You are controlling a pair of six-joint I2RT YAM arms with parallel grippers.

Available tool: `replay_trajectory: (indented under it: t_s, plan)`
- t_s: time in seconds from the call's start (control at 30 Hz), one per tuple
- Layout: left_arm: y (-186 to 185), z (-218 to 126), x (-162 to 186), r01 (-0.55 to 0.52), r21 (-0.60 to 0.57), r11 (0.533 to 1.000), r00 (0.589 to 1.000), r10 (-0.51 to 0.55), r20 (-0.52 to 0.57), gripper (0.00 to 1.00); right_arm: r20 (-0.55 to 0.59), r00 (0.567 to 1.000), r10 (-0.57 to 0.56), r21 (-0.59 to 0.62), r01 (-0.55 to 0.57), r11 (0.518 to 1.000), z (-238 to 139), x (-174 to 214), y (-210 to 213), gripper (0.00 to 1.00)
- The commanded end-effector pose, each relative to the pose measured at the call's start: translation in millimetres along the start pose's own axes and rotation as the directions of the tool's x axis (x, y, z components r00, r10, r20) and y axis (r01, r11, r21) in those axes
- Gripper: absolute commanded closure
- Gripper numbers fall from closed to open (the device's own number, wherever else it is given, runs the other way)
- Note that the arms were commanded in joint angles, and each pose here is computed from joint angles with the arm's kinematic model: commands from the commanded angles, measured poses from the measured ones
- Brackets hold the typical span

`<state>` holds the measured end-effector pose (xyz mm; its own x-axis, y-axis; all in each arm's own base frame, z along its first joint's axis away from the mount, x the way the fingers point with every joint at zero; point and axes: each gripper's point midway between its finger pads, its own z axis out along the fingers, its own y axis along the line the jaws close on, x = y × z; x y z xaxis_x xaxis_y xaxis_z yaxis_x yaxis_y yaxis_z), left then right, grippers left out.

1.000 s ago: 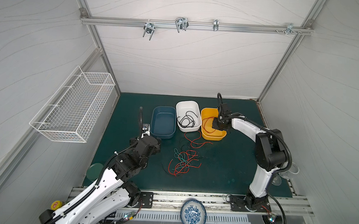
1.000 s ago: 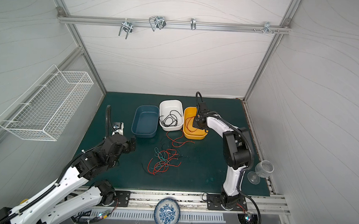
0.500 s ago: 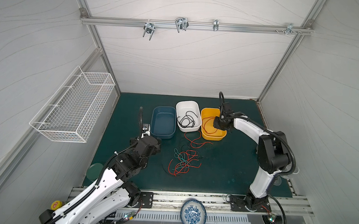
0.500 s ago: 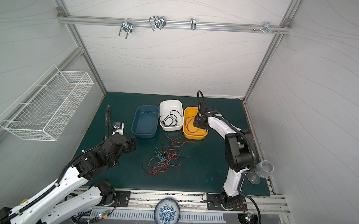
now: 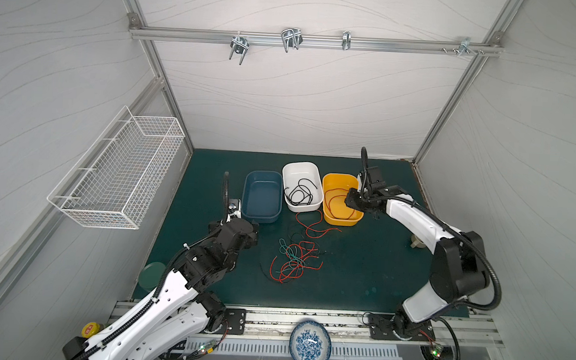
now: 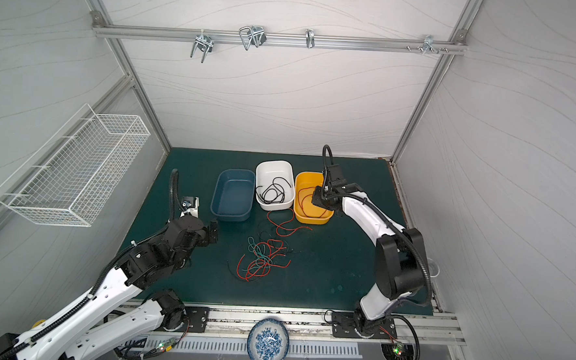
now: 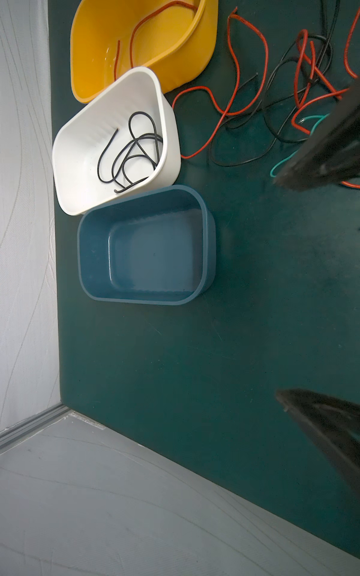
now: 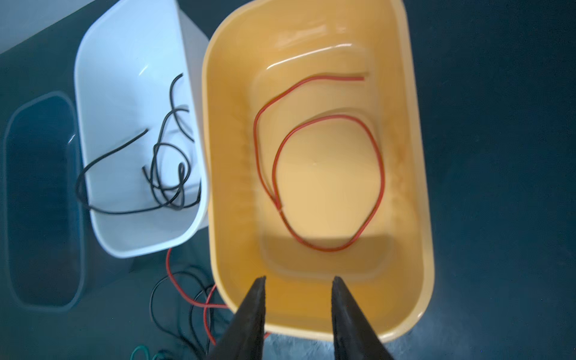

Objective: Untangle the cables
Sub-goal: 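Move the right gripper back down to the tangled wire pile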

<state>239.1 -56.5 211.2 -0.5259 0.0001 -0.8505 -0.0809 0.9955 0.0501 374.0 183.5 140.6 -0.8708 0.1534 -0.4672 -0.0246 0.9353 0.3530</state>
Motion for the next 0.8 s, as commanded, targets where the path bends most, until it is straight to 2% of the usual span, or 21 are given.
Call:
replay_trajectory:
  t_s: [0.0,0.17,0.3,0.53,0.77]
  plan:
    - [-3,-1,-10,0.029,0.016,0.999,0.999,-0.03,0.033,0.0,-0.01,0.999,-0.051,-0.151,0.049,0.987,-16,19,38,0.61]
    - [-4,0,-9,0.025,0.016,1.0,0.999,-0.025,0.028,0.0,-0.048,0.99,-0.135,-0.293,0.116,0.949,-24,65,72,0.59]
    - [-4,0,-9,0.024,0.019,1.0,0.999,-0.025,0.028,0.0,-0.041,0.97,-0.24,-0.359,0.21,0.909,-25,99,93,0.58]
    - [-4,0,-8,0.023,0.019,1.0,0.999,-0.023,0.026,0.0,-0.043,0.912,-0.409,-0.346,0.37,0.862,-9,146,106,0.57]
    - [-5,0,-8,0.02,0.022,1.0,1.0,-0.021,0.022,0.0,-0.052,0.883,-0.467,-0.263,0.439,0.859,9,164,94,0.57]
